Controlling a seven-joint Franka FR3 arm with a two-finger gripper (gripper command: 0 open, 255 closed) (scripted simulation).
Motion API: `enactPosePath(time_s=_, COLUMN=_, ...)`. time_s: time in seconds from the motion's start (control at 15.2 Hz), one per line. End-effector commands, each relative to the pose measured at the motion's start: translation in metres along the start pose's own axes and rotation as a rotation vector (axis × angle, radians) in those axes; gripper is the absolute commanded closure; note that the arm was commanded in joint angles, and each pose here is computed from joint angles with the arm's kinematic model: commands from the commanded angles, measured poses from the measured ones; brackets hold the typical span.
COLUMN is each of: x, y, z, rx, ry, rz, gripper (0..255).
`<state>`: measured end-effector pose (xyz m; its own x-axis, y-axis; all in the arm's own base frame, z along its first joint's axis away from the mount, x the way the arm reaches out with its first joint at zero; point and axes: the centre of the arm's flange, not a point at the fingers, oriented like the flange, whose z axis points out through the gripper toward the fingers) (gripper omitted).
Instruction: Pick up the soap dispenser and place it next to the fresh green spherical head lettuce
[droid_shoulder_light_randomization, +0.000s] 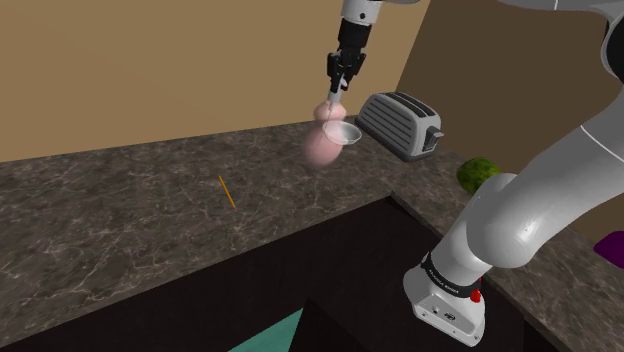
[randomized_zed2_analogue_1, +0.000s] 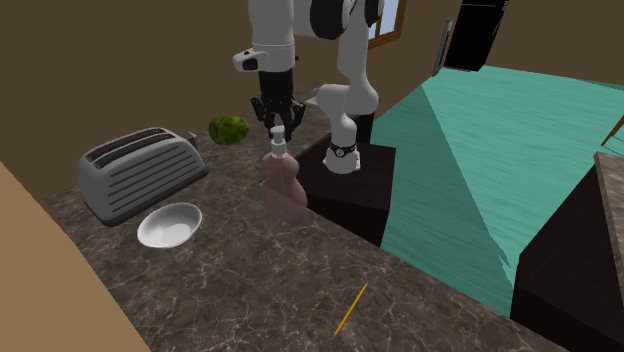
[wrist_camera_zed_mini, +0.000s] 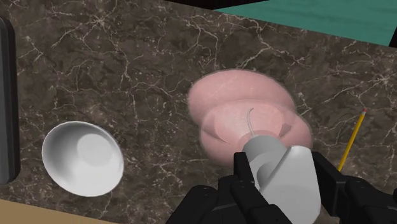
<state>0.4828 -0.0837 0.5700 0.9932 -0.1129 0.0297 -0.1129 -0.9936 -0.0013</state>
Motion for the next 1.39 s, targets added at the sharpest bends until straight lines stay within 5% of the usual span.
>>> enactPosePath(time_s=0.0, x=0.001, y=0.000, z=-0.012, rx=0.000, ry=0.001, rz=0.000, gripper=255)
enactPosePath(time_s=1.32, x=0.004, y=0.000, z=-0.117, rx=0.000, ry=0.001, rz=0.000, gripper=255)
